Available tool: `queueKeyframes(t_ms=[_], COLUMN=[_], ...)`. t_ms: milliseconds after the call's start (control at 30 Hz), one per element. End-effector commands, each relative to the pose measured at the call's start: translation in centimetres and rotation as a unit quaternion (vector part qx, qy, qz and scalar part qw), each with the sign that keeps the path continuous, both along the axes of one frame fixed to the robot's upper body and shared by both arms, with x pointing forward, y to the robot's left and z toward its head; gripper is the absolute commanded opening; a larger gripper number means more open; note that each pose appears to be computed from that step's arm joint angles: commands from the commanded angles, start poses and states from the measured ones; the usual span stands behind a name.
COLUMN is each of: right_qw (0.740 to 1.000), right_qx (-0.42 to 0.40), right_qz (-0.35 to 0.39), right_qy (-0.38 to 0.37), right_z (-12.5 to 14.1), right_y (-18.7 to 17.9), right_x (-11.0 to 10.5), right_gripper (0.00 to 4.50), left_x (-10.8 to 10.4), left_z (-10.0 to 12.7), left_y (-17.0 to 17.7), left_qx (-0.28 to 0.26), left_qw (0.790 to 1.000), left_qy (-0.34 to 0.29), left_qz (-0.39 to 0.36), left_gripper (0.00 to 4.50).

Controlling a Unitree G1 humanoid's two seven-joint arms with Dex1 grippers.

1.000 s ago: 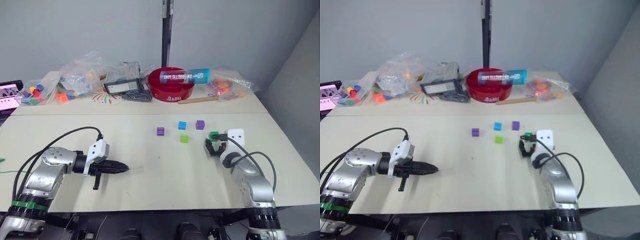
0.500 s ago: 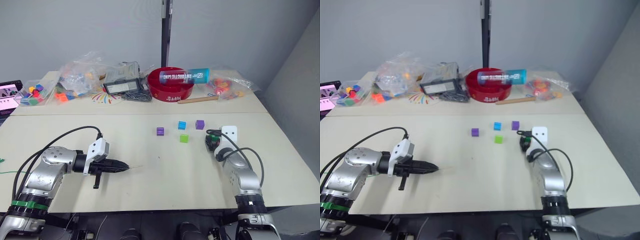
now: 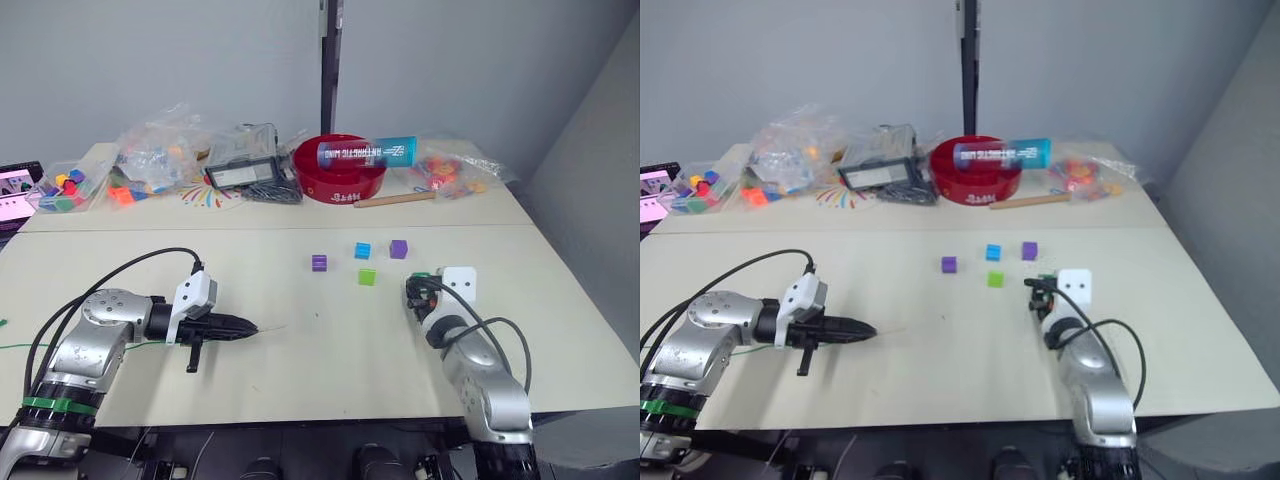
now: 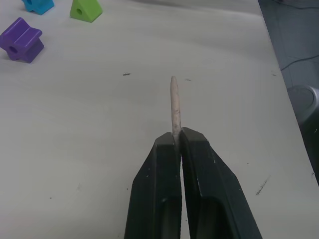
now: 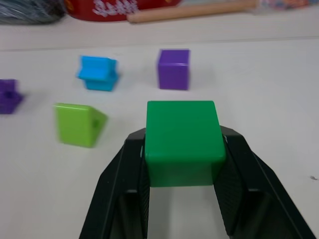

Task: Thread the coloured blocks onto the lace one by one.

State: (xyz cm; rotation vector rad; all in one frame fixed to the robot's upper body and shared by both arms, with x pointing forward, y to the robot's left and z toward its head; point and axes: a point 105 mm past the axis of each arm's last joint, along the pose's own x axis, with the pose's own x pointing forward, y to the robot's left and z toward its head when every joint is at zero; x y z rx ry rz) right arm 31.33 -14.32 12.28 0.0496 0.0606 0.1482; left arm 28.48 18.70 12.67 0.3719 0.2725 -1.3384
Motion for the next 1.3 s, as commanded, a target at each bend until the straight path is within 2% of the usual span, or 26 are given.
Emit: queueKeyframes(t_ms=[33, 100, 133, 300, 367, 467, 600, 800, 967, 1200, 1267, 1300], right_qw=[0.997, 0.992, 0.991, 0.991, 0.985, 0.973, 0.971, 0.970, 0.970, 0.970, 0.970, 0.970], right_qx=[0.008, 0.020, 0.022, 0.031, 0.025, 0.072, -0.004, -0.004, -0.009, -0.005, 0.002, 0.007], right_qz=[0.078, 0.118, 0.123, 0.109, 0.134, 0.177, 0.210, 0.221, 0.209, 0.207, 0.213, 0.217], right_qy=[-0.006, 0.036, 0.046, 0.077, 0.102, 0.133, 0.111, 0.099, 0.124, 0.128, 0.117, 0.112], right_z=[1.5, 0.0, -0.3, -1.3, -2.4, -3.3, -4.4, -4.6, -7.0, -7.6, -7.1, -6.8], right_y=[3.9, 5.8, 6.1, 5.3, 5.7, 7.3, 7.8, 8.4, 8.8, 8.7, 8.7, 8.7], right_x=[-3.4, -6.3, -6.9, -7.1, -7.4, -8.1, -6.1, -5.7, -5.4, -5.7, -5.9, -6.0], right_gripper=[1.18, 1.18, 1.18, 1.18, 1.18, 1.18, 1.18, 1.18, 1.18, 1.18, 2.23, 2.49], left_x=[0.3, 0.4, 0.5, 0.5, 0.5, 0.5, 0.7, 0.6, 0.9, 0.9, 0.9, 1.0], left_z=[0.9, 0.8, 0.8, 0.8, 0.8, 0.8, 1.0, 1.0, 0.9, 0.8, 0.7, 0.7], left_y=[0.0, -0.1, -0.1, -0.1, -0.1, 0.0, 0.2, 0.2, 0.0, -0.1, -0.1, -0.1], left_qx=[0.001, 0.002, 0.002, 0.004, 0.004, 0.007, 0.013, 0.013, 0.012, 0.011, 0.012, 0.011], left_qw=[1.000, 1.000, 1.000, 1.000, 1.000, 1.000, 1.000, 0.999, 0.999, 0.999, 0.999, 0.999], left_qy=[-0.020, -0.017, -0.017, -0.016, -0.016, -0.016, -0.014, -0.013, -0.011, -0.011, -0.011, -0.011], left_qz=[-0.007, -0.012, -0.013, -0.019, -0.020, -0.023, -0.025, -0.027, -0.028, -0.030, -0.031, -0.031], left_gripper=[0.00, 0.00, 0.00, 0.00, 0.00, 0.00, 0.00, 0.00, 0.00, 0.00, 0.00, 0.00])
